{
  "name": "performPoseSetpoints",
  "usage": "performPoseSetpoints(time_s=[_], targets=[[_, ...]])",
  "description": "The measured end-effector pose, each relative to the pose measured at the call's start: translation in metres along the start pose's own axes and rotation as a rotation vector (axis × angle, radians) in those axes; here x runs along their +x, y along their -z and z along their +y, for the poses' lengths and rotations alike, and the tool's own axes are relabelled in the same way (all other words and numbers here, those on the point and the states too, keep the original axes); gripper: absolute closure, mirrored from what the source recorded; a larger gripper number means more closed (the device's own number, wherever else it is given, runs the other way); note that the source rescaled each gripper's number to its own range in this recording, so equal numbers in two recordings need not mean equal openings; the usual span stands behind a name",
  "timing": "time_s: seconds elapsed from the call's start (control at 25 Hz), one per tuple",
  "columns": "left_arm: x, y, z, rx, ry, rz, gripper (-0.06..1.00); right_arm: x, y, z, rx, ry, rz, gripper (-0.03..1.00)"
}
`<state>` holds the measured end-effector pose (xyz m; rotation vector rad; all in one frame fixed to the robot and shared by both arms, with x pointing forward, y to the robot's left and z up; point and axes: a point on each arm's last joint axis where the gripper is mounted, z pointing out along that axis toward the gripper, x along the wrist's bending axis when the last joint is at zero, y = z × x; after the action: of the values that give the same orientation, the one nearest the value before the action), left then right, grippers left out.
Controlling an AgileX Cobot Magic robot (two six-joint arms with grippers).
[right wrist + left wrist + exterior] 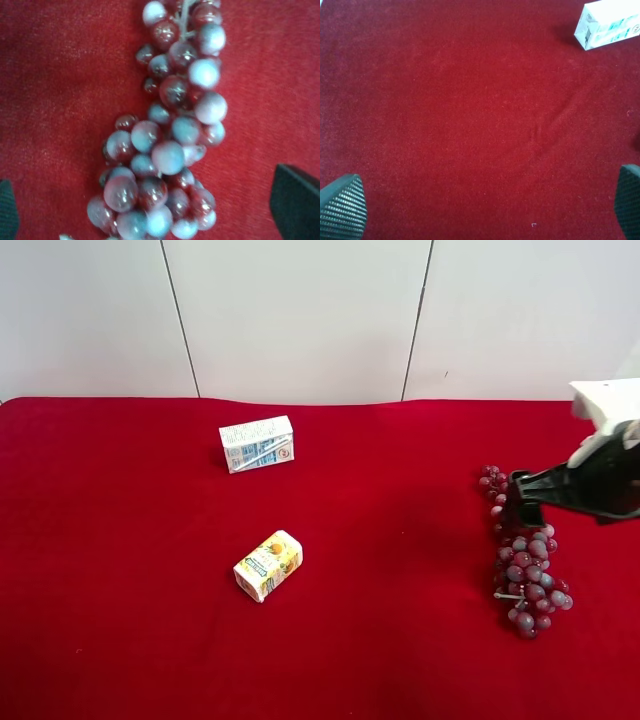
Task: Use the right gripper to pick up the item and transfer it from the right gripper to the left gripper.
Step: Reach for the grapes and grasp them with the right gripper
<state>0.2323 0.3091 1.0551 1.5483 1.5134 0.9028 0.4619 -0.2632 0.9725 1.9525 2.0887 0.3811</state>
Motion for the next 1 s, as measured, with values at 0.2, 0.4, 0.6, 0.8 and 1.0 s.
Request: performPoseSetpoints(time_s=[0.2,0.4,0.6,0.8,1.0], targets=[[0.000,0.000,0.000,0.000,0.000,0.000,-0.06,0.002,-0.033,0.002,0.071,-0.005,-0.002,-0.03],[0.000,0.000,0.000,0.000,0.000,0.000,-0.06,0.003,-0.064,-0.003,0.171,0.000,-0.011,-0.03],[0.000,0.000,0.000,0.000,0.000,0.000,-0.06,0.004,-0.085,-0.009,0.237,0.004,-0.016,-0.03],[0.000,0.000,0.000,0.000,0.000,0.000,-0.06,0.004,-0.095,-0.012,0.272,0.006,-0.019,-0.03],[0.000,0.000,0.000,0.000,0.000,0.000,-0.06,0.004,-0.095,-0.013,0.275,0.006,-0.019,0.41]])
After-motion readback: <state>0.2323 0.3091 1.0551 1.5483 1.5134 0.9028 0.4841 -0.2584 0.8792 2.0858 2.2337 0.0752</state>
